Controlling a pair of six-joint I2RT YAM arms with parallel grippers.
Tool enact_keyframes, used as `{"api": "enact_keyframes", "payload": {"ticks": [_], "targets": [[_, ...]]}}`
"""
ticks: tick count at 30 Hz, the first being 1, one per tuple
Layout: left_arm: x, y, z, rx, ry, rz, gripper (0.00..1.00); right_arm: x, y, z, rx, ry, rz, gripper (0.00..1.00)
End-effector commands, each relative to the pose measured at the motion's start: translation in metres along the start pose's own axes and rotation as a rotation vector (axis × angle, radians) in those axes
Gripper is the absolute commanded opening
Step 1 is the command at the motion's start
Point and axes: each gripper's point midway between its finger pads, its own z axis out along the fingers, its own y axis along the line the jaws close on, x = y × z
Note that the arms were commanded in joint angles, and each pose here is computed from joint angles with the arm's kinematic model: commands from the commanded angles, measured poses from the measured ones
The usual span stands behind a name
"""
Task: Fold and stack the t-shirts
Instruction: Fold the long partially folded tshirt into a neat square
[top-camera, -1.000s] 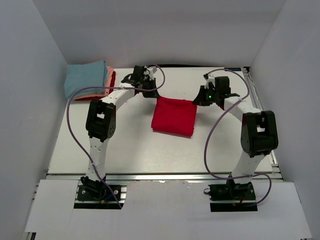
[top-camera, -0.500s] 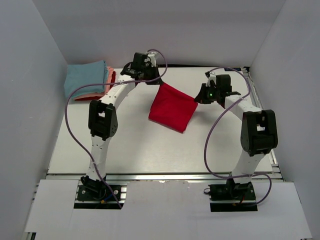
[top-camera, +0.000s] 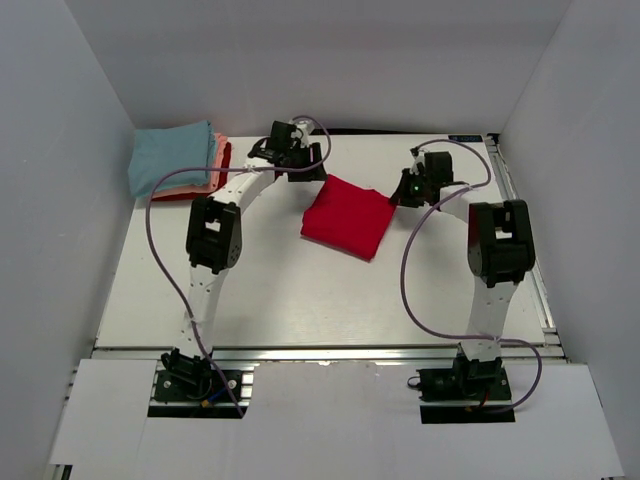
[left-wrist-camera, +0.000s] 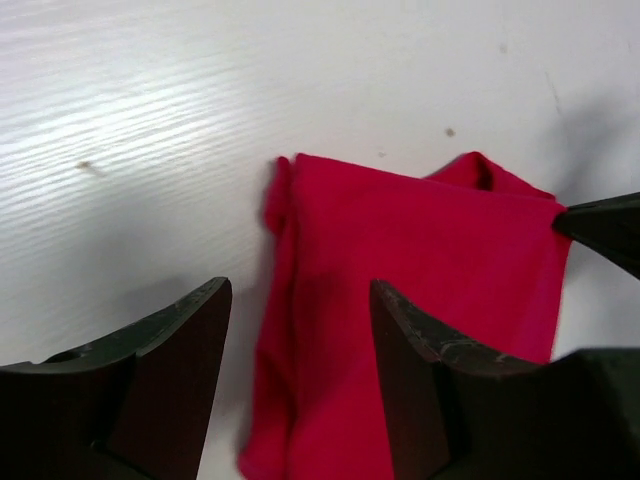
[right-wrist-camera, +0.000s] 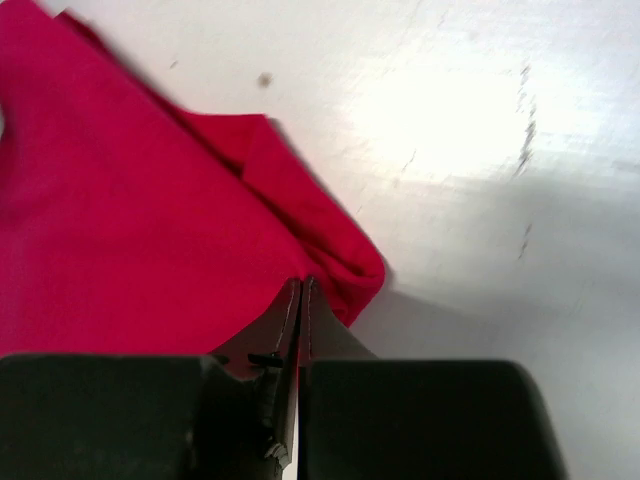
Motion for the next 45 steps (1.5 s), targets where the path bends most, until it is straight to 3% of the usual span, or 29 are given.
{"api": "enact_keyframes", "payload": {"ticks": [1, 5, 6, 7, 8, 9, 11, 15, 18, 21, 25, 27, 30, 32, 45], "targets": [[-0.055, 0.011, -0.057, -0.086, -0.18, 0.004, 0.68, -0.05, -0.009, 0.008, 0.047, -0.136, -0.009, 0.0], [-0.05, 0.02, -0.076, -0.113, -0.162, 0.013, 0.67, -0.067, -0.018, 0.023, 0.084, -0.141, -0.023, 0.25], [-0.045, 0.02, -0.077, -0.111, -0.141, 0.016, 0.66, -0.08, -0.018, 0.02, 0.105, -0.149, -0.028, 0.34], [-0.032, 0.024, -0.074, -0.115, -0.106, 0.012, 0.65, -0.092, -0.02, 0.016, 0.133, -0.173, -0.036, 0.5], [-0.025, 0.023, -0.073, -0.102, -0.088, 0.007, 0.65, -0.094, -0.023, 0.015, 0.147, -0.18, -0.04, 0.5], [-0.017, 0.023, -0.072, -0.093, -0.069, 0.001, 0.65, -0.105, -0.021, 0.008, 0.166, -0.195, -0.048, 0.63], [0.003, 0.024, -0.069, -0.071, -0.046, -0.026, 0.64, -0.12, -0.015, -0.008, 0.177, -0.223, -0.063, 0.72], [0.025, 0.015, -0.07, -0.006, -0.014, -0.07, 0.64, -0.108, 0.002, -0.035, 0.157, -0.159, -0.013, 0.71], [0.045, 0.01, -0.062, 0.038, 0.036, -0.126, 0.64, -0.049, 0.008, -0.046, 0.122, -0.012, 0.077, 0.68], [0.062, 0.012, -0.059, 0.038, 0.069, -0.158, 0.64, -0.028, 0.017, -0.064, 0.099, -0.01, 0.112, 0.69], [0.052, 0.004, -0.056, 0.089, -0.011, -0.194, 0.68, 0.014, 0.015, -0.075, 0.093, 0.031, 0.139, 0.7], [0.051, 0.001, -0.054, 0.102, -0.023, -0.206, 0.69, 0.023, 0.015, -0.076, 0.092, 0.048, 0.151, 0.71], [0.057, 0.002, -0.051, 0.1, -0.002, -0.215, 0.55, 0.032, 0.017, -0.077, 0.077, 0.062, 0.162, 0.65], [0.062, 0.002, -0.05, 0.098, 0.008, -0.22, 0.55, 0.036, 0.024, -0.077, 0.037, 0.071, 0.168, 0.58], [0.109, -0.035, -0.059, 0.146, 0.066, -0.277, 0.52, 0.069, 0.034, -0.075, -0.043, 0.125, 0.236, 0.6]]}}
